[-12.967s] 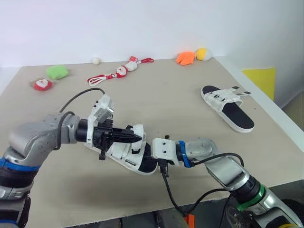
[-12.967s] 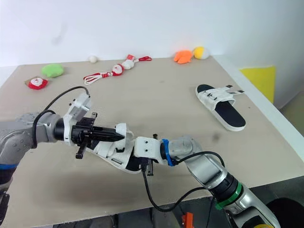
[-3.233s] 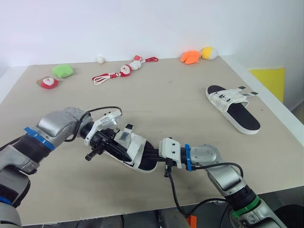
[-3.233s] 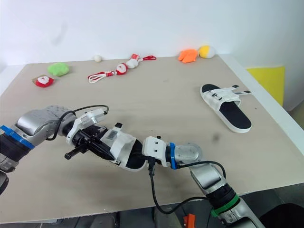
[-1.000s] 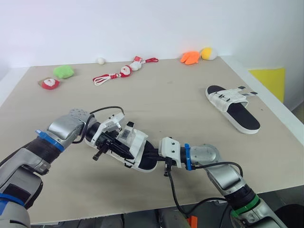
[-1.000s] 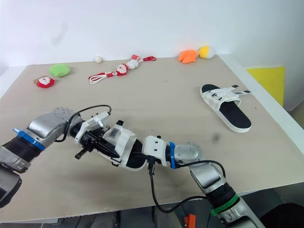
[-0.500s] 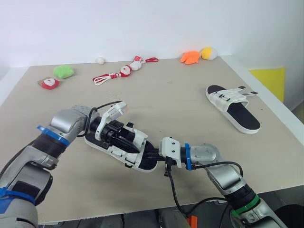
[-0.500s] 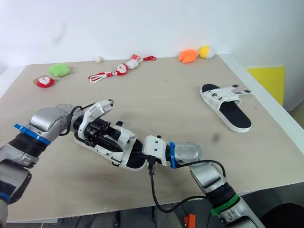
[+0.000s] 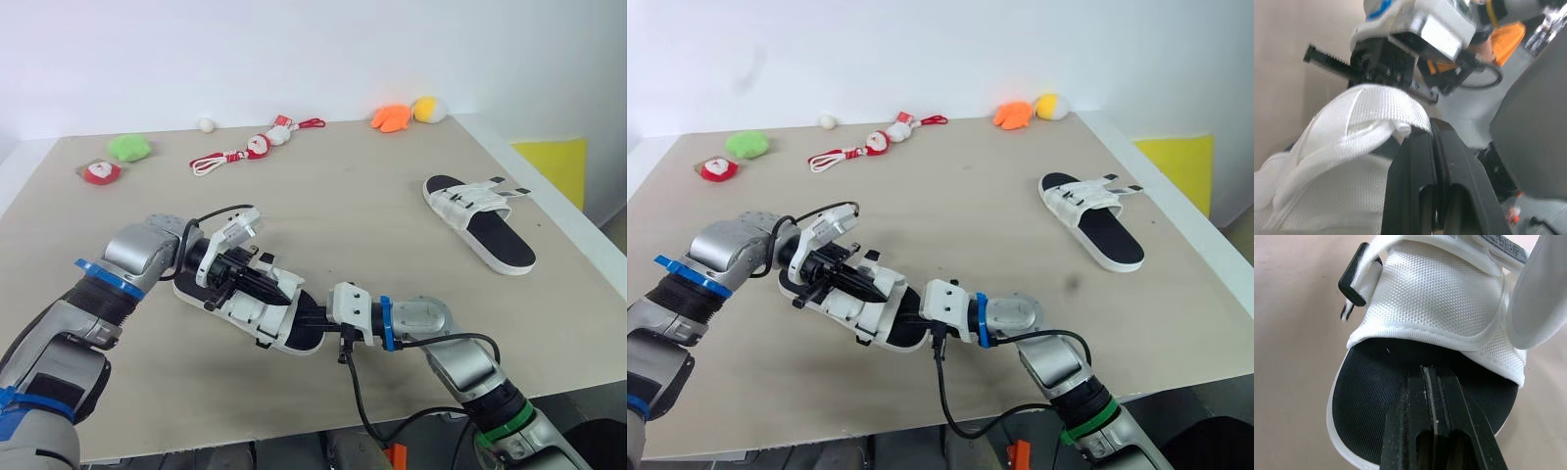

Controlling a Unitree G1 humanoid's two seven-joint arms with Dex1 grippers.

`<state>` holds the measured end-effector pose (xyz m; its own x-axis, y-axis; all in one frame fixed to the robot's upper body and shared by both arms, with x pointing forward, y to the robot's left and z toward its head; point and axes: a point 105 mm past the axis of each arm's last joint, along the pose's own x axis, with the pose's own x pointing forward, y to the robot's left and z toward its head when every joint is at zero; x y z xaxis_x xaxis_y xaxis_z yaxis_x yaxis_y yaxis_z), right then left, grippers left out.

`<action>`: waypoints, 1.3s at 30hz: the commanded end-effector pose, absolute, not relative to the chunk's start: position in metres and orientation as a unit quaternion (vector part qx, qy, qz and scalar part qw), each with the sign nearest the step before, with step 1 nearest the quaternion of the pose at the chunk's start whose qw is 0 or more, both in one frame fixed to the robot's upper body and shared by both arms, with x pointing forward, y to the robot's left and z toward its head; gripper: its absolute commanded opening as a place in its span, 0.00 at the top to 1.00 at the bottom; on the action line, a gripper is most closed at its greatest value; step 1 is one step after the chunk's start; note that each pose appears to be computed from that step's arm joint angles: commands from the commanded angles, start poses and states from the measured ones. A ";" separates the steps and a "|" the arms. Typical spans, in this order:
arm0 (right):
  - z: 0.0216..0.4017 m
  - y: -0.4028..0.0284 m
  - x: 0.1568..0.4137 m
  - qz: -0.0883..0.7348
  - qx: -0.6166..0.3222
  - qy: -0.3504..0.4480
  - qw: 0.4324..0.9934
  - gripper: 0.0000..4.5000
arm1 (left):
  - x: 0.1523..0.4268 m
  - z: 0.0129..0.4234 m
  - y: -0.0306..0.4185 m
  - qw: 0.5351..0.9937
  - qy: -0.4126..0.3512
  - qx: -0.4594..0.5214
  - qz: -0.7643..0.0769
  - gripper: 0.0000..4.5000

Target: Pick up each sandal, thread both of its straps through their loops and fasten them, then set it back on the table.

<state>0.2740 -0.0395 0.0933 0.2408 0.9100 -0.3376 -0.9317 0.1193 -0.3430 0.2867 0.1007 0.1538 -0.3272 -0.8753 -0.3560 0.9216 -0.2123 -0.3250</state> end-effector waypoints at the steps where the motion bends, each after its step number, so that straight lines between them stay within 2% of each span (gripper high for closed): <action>1: 0.049 -0.060 0.278 0.592 -0.253 0.121 0.755 1.00 | 0.282 0.150 0.106 0.571 0.248 0.081 -0.778 0.99; 13: 0.050 -0.060 0.278 0.592 -0.254 0.120 0.755 1.00 | 0.284 0.151 0.103 0.570 0.228 0.093 -0.784 0.99; 16: 0.049 -0.060 0.278 0.592 -0.253 0.120 0.755 1.00 | 0.283 0.155 0.103 0.573 0.222 0.091 -0.784 0.80; 20: 0.049 -0.059 0.278 0.592 -0.253 0.119 0.756 1.00 | 0.281 0.162 0.109 0.585 0.209 0.102 -0.777 0.37; 23: 0.046 -0.058 0.276 0.595 -0.251 0.125 0.753 1.00 | 0.280 0.175 0.121 0.613 0.182 0.110 -0.761 0.01; 32: 0.041 -0.061 0.276 0.599 -0.252 0.145 0.746 1.00 | 0.260 0.186 0.150 0.677 0.106 0.163 -0.710 0.01; 36: 0.039 -0.062 0.277 0.604 -0.256 0.148 0.740 1.00 | 0.270 0.190 0.149 0.703 -0.048 0.282 -0.651 0.01; 39: 0.038 -0.063 0.278 0.607 -0.259 0.148 0.737 1.00 | 0.272 0.178 0.160 0.682 -0.096 0.380 -0.618 0.01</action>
